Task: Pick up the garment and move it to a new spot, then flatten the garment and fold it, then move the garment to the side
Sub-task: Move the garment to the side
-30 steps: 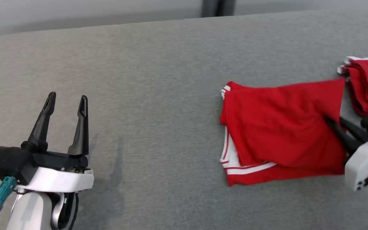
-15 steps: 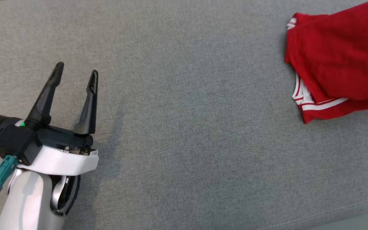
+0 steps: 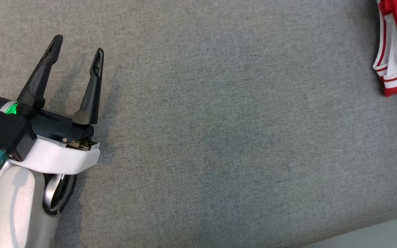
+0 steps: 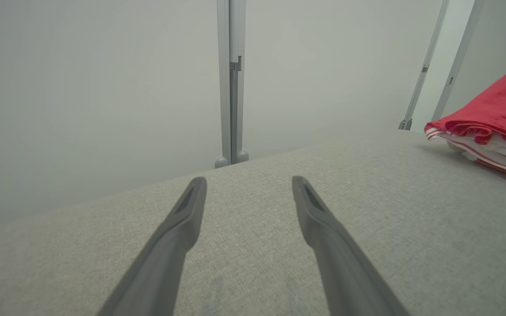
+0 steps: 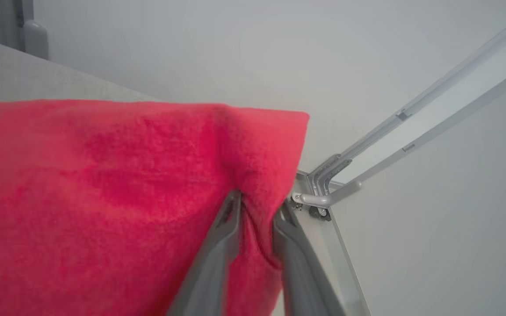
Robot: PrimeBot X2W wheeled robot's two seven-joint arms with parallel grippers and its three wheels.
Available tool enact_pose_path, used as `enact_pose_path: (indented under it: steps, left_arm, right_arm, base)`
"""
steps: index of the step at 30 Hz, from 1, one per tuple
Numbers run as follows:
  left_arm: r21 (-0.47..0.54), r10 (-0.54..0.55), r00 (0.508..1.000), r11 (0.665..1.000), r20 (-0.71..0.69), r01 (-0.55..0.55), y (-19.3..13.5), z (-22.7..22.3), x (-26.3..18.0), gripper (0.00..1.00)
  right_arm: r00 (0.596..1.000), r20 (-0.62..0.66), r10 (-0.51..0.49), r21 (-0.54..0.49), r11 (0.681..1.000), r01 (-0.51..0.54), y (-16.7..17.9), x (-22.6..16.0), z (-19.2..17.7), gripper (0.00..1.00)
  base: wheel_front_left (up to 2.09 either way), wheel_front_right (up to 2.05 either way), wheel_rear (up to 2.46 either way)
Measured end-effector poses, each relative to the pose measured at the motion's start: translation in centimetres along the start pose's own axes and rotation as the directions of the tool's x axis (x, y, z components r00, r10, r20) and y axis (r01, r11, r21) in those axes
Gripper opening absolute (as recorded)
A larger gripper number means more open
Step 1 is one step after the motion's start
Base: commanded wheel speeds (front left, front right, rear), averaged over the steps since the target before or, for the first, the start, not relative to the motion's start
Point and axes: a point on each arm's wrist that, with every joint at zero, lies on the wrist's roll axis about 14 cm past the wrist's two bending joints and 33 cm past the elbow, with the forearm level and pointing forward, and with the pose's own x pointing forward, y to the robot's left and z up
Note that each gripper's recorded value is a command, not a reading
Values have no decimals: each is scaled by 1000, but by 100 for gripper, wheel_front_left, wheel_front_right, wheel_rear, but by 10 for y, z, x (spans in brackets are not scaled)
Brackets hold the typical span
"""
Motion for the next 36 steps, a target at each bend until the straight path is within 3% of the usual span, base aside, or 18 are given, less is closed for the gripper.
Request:
enact_pose_path:
  steps: [9, 18, 27, 36]
  left_arm:
    - [5, 18, 1000, 1000, -4, -18, 7, -3, -2, 100]
    - [13, 81, 997, 997, 9, -81, 14, 13, -19, 100]
    - [17, 199, 978, 980, 61, -201, 25, 53, -59, 100]
    - [55, 324, 942, 942, 91, -330, 43, 85, -116, 100]
  right_arm:
    - [1000, -10, -19, 88, 996, 20, 27, 7, -27, 100]
    - [982, 177, -60, 241, 970, 16, 36, -11, 15, 100]
    - [921, 389, -31, 375, 918, -127, 88, -71, 69, 100]
    - [871, 489, 45, 439, 850, -291, 150, -136, 108, 100]
  base:
    - [0, 0, 0]
    - [0, 0, 0]
    - [0, 0, 0]
    - [0, 0, 0]
